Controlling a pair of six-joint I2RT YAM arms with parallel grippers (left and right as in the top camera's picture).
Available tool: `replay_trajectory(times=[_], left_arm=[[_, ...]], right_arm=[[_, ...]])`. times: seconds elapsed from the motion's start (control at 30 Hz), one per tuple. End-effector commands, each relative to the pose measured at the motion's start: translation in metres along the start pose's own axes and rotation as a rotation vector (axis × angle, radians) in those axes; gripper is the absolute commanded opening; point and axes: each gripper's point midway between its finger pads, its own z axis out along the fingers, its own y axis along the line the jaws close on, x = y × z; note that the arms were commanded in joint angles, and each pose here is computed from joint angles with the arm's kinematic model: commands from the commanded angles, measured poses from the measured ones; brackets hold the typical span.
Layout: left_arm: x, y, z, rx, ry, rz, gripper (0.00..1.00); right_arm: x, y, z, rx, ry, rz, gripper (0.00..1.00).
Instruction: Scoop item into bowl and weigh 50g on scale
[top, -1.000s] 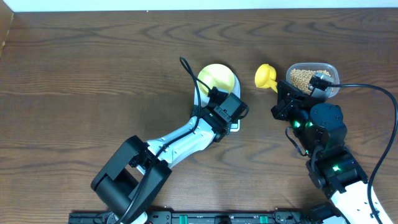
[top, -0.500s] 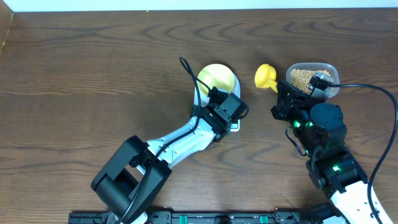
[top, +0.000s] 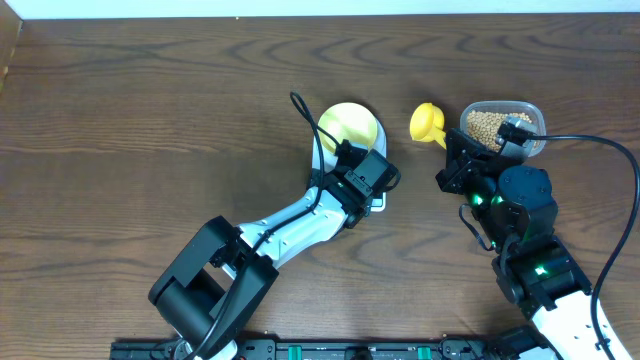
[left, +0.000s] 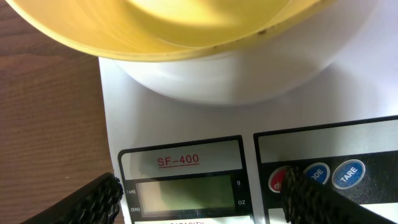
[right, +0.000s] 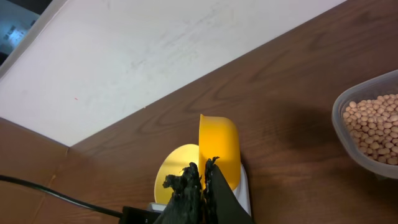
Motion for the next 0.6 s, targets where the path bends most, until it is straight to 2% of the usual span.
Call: replay_trajectory(times=[0.0, 0.57], left_arm=[[0.0080, 0.0087, 0.0080, -0.035, 0.020, 0.000, 0.84], [0.0061, 0.0164, 0.0114, -0.037, 0.031, -0.026, 0.84]], right_arm=[[-0.0121, 0.0032, -0.0038, -0.003, -0.035, 0.007, 0.01], [-0.0122, 0.0033, -0.0038, -0.003, -0.035, 0.007, 0.01]])
